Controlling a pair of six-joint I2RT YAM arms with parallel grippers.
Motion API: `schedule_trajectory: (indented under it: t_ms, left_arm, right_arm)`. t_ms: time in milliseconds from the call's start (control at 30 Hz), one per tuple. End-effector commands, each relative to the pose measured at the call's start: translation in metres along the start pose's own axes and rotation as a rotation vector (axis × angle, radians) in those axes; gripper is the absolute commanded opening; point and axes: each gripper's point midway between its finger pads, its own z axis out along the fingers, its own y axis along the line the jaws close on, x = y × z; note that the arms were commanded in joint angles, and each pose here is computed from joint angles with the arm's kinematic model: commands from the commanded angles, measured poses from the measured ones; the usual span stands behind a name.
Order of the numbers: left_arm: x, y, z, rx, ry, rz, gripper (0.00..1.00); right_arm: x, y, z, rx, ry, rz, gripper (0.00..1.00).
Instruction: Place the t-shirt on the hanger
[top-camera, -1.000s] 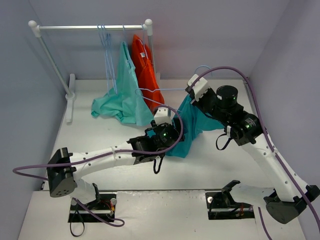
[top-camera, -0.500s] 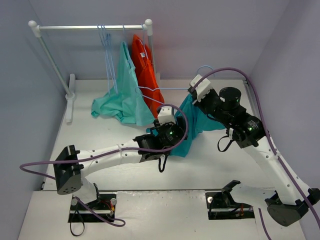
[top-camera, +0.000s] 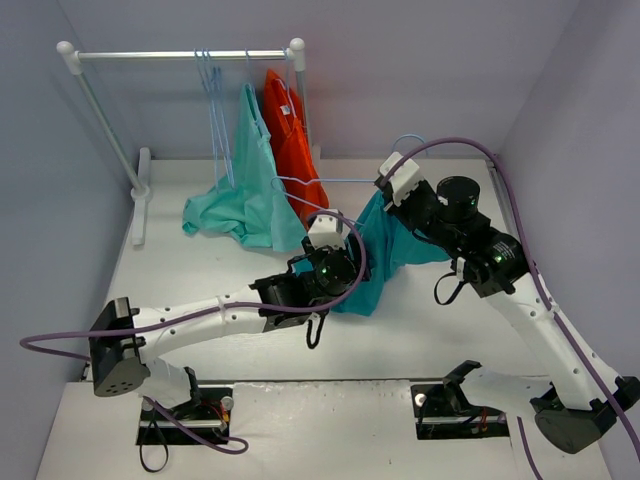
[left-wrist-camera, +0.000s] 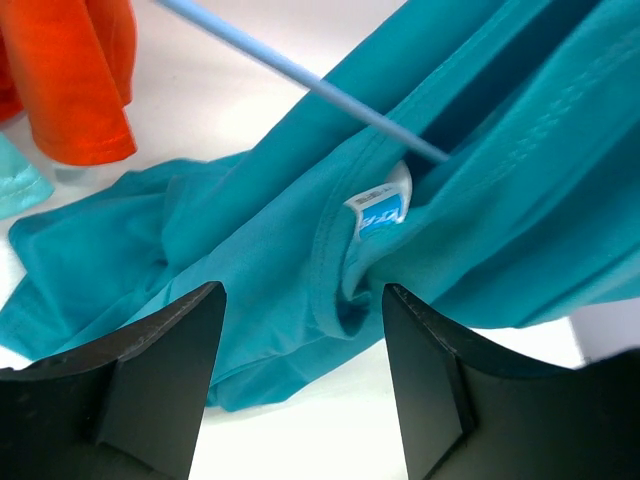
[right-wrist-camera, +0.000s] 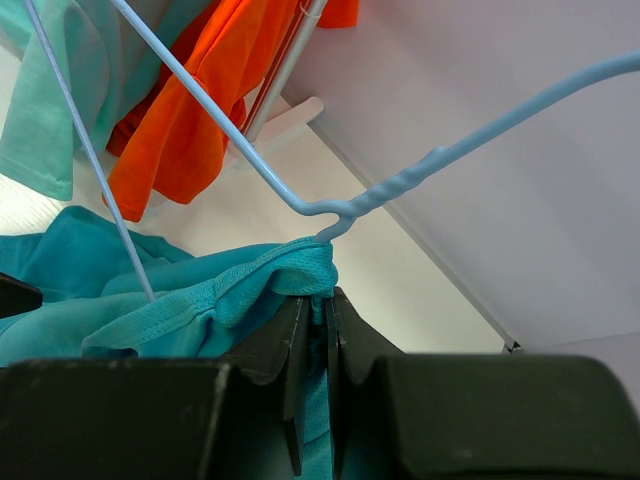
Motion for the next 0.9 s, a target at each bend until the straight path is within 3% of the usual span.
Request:
schedule_trajectory:
  t_ms: [0,533,867]
  left_arm:
    - [-0.023,-0.019,-0.008,0.083,-0.064,-0.043,0.59]
    - [0.004,-0.009,0.006,0.003,0.01,0.029,0.59]
    - [0.003,-0.015,0.015,-0.011,-0.007,0.031,0.59]
  right_arm:
    - [-0.033,-0.02,-0.009,0.076,-0.121,0.008,0.0]
    - [-0.036,-0.019,-0.009,0.07,-0.13,0.017,0.0]
    - [-0.032,-0.013,-0.006,0.052,-0.124,0.029,0.0]
